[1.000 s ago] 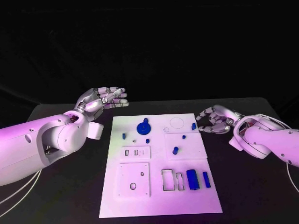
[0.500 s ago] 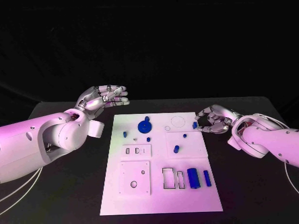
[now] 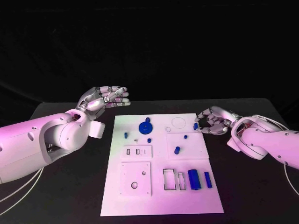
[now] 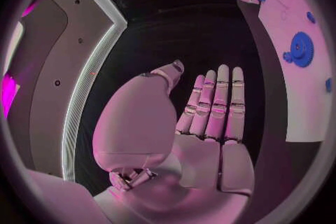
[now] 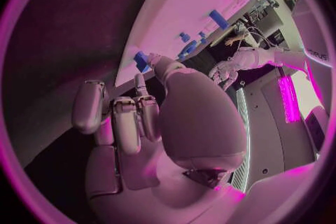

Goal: Assemble the parts on the task board

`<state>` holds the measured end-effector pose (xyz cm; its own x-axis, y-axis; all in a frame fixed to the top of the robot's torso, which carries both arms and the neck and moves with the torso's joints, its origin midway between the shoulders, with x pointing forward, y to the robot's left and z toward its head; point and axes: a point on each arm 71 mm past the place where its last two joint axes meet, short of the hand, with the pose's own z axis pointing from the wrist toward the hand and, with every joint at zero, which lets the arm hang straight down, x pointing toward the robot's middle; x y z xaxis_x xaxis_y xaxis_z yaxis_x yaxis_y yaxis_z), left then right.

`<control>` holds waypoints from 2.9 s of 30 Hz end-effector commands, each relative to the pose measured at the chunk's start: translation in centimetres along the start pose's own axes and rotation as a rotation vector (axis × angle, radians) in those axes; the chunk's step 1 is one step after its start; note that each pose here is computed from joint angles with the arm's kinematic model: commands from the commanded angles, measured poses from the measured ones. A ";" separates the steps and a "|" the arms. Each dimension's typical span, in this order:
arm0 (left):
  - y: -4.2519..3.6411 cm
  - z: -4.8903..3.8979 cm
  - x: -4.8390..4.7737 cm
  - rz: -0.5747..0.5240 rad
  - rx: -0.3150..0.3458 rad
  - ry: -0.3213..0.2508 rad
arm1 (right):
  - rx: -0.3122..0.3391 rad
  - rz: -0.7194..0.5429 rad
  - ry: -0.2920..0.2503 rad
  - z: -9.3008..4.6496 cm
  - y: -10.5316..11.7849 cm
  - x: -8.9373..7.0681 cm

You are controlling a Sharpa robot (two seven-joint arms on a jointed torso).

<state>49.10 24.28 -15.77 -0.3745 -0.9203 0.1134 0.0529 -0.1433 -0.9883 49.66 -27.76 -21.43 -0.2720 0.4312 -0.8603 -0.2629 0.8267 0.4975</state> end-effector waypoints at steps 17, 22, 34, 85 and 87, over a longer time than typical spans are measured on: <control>-0.12 0.01 0.24 -0.006 0.010 0.020 | 0.000 -0.013 0.030 0.4 0.3 0.6; -0.12 0.00 0.23 -0.006 0.010 0.020 | 0.003 -0.017 0.034 0.5 0.2 0.7; -0.12 0.00 0.24 -0.006 0.010 0.020 | 0.002 -0.018 0.034 0.5 0.2 0.8; 0.21 0.52 0.69 -0.010 -0.001 0.030 | -0.104 -0.004 0.035 1.5 15.8 4.9; 0.26 0.55 0.68 -0.009 -0.002 0.030 | -0.120 -0.017 0.043 1.7 16.7 5.5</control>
<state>49.41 23.68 -15.98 -0.3823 -0.9168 0.1150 0.0452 -0.1429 -0.9887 45.29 -10.93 -17.96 -0.3445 0.4375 -0.8306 -0.3762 0.7463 0.5491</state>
